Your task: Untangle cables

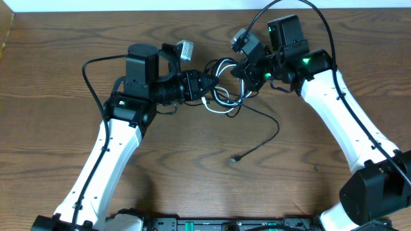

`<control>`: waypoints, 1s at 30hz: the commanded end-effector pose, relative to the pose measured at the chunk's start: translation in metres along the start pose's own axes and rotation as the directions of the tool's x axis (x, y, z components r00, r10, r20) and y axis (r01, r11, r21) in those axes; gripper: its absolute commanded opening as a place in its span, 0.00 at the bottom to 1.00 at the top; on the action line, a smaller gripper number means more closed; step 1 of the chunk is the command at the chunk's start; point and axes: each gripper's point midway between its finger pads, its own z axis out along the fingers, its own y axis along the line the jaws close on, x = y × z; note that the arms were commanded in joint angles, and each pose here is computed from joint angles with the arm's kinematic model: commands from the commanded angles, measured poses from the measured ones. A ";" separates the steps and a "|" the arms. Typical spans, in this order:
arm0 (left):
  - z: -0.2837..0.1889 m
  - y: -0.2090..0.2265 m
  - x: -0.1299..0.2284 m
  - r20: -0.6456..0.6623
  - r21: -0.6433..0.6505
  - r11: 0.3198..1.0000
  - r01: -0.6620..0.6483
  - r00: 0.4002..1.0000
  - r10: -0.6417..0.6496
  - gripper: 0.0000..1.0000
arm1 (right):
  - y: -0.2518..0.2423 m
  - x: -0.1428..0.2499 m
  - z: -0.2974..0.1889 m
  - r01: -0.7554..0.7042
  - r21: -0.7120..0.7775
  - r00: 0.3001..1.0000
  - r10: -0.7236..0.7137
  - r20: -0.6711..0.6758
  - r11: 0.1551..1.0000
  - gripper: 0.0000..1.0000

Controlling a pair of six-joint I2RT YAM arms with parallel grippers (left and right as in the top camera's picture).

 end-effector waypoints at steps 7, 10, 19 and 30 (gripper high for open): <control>-0.002 0.025 -0.003 0.031 -0.138 0.990 -0.012 0.999 0.016 0.08 | -0.021 0.000 -0.022 -0.270 -0.032 0.962 0.271 0.045 0.962 0.01; -0.003 0.036 -0.001 0.031 -0.193 0.981 0.000 0.999 0.006 0.07 | -0.031 0.001 -0.039 -0.323 -0.083 0.942 0.329 0.070 0.943 0.01; -0.004 0.041 0.000 0.035 -0.219 0.976 0.008 0.999 -0.001 0.07 | -0.121 0.054 -0.088 -0.666 0.144 0.746 0.653 0.130 0.732 0.01; -0.004 0.041 -0.001 0.035 -0.218 0.976 0.009 0.999 -0.001 0.07 | -0.156 0.096 -0.109 -0.708 0.354 0.688 0.711 0.146 0.612 0.01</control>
